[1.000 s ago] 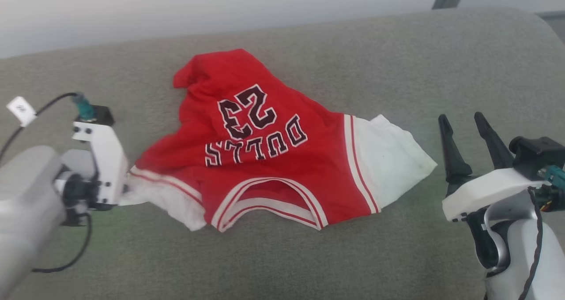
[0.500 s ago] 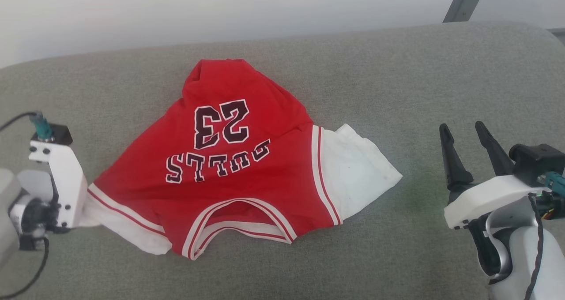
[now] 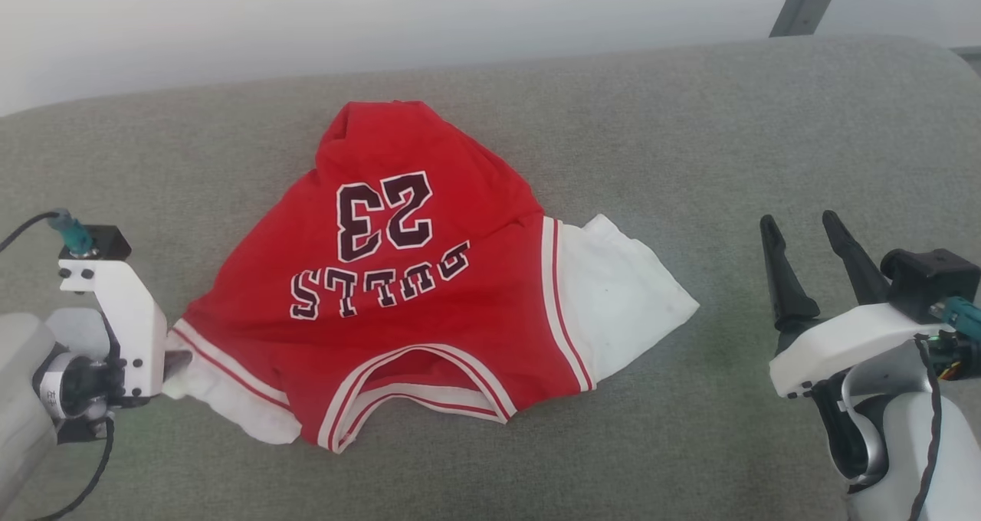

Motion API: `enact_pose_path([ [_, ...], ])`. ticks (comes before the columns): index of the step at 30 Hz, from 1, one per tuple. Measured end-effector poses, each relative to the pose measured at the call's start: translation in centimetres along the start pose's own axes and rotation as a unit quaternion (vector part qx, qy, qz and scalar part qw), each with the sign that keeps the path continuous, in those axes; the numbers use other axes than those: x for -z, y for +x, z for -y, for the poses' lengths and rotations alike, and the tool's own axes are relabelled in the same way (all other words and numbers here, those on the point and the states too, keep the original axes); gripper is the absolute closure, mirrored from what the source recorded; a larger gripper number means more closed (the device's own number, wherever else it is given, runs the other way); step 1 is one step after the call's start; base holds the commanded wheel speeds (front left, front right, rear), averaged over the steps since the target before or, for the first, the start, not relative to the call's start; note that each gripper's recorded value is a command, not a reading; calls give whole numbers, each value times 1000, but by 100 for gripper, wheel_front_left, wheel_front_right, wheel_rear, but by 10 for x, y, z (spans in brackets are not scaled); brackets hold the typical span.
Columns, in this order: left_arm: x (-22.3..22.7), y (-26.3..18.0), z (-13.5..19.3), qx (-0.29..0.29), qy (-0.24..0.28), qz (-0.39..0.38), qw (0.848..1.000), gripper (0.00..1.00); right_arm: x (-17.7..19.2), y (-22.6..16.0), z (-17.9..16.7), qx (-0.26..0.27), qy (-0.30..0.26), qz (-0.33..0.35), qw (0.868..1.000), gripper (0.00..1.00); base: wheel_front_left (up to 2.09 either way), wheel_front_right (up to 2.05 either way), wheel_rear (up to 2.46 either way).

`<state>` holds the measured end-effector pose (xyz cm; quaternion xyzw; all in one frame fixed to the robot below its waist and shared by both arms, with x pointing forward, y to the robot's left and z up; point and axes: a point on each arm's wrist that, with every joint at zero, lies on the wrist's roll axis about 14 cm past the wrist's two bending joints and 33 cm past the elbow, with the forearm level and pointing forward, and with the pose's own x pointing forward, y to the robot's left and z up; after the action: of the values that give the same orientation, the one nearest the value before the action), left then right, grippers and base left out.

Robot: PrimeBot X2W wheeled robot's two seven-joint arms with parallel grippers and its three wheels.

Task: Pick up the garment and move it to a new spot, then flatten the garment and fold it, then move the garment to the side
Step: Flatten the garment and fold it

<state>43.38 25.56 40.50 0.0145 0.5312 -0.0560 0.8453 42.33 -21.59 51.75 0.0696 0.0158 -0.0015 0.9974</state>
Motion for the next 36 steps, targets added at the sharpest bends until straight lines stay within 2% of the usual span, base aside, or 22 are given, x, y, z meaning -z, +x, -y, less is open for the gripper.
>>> enact_pose_path([
  [11,-23,-28,2,12,-28,96,995,0,-7,-1,-10,-14,2,7,1000,0,0,0,0],
  [26,22,-42,-7,-3,-50,88,995,0,-14,-5,-26,-34,4,16,999,0,0,0,0],
  [30,31,-34,-14,-15,-61,67,996,0,-15,-4,-27,-37,3,15,999,0,0,0,0],
  [36,24,-21,-11,-2,-69,65,995,0,-13,-4,-20,-30,-7,9,999,0,0,0,0],
])
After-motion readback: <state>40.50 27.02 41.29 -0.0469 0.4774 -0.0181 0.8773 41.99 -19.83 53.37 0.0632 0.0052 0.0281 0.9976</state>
